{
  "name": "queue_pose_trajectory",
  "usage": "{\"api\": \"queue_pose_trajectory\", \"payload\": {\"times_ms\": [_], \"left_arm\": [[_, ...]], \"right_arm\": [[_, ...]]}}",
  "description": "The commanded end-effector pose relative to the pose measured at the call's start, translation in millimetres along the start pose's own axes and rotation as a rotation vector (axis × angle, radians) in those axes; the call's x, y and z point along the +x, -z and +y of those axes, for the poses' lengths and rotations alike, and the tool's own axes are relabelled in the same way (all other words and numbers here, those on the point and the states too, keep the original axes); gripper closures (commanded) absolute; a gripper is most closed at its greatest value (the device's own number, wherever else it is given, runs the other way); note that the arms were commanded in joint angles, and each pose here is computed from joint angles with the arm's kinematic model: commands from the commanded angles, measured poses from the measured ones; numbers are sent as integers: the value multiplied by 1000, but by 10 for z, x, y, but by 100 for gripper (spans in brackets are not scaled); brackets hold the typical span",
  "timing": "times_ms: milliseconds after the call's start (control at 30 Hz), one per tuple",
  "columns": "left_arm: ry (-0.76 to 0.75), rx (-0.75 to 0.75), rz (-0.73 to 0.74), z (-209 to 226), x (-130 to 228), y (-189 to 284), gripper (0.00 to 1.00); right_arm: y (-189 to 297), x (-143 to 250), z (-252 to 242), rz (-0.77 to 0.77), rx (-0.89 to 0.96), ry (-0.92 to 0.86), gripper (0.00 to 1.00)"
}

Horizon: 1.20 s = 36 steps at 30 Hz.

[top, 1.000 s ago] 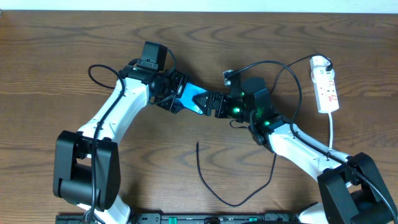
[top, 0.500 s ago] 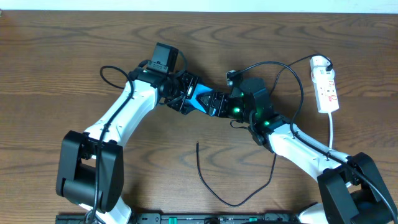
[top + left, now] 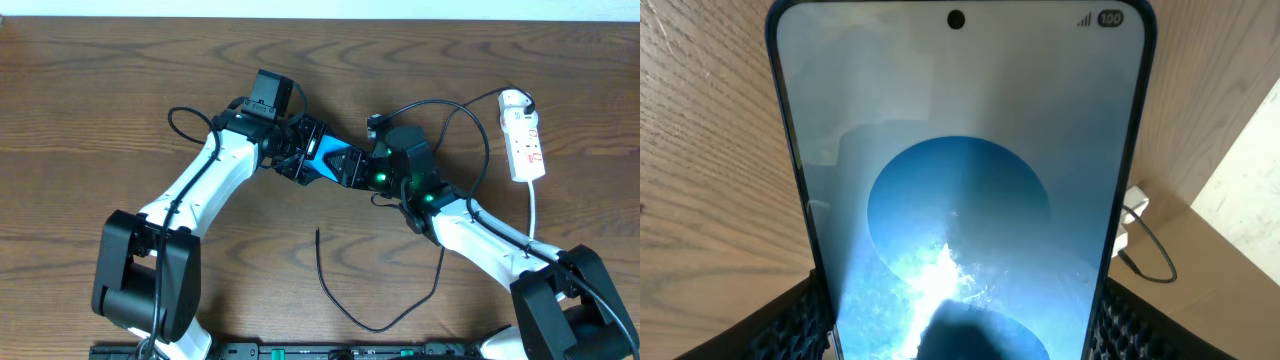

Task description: Plug charger to phone and switch on socket

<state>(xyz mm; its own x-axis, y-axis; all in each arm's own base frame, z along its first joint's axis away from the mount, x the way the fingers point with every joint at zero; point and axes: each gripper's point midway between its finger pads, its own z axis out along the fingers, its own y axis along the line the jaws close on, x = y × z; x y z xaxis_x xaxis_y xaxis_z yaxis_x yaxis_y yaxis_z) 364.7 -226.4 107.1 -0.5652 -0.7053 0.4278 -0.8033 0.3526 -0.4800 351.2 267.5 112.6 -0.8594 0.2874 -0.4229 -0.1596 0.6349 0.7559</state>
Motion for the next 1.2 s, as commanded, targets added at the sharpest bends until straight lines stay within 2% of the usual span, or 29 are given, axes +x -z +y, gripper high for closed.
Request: {"api": "queue_pose_trajectory", "payload": {"times_ms": [0,167,600,667,833,867,1100,1167], "left_arm": [[-15,25,28,-53,110,71,93],[-18,24,29,-52,123,65,93],[-18,24,28,-51,121,65,92],[-25,24,28,-50,121,65,92],[-25,24,28,-50,121,65,93],[-25,23,24,-50,116,64,93],[-25,23,18,-49,104,64,92],[-25,23,17,-49,102,64,83]], "right_arm": [[-8,-62,57,-18,-3,15,66],[-8,-62,57,-18,-3,15,73],[-8,-65,53,-20,-1,15,84],[-8,-66,53,-20,-1,15,90],[-8,-66,53,-20,-1,15,94],[-8,-66,53,-20,-1,15,99],[-8,-65,53,-20,-1,15,99],[-8,-66,53,-20,-1,15,99]]}}
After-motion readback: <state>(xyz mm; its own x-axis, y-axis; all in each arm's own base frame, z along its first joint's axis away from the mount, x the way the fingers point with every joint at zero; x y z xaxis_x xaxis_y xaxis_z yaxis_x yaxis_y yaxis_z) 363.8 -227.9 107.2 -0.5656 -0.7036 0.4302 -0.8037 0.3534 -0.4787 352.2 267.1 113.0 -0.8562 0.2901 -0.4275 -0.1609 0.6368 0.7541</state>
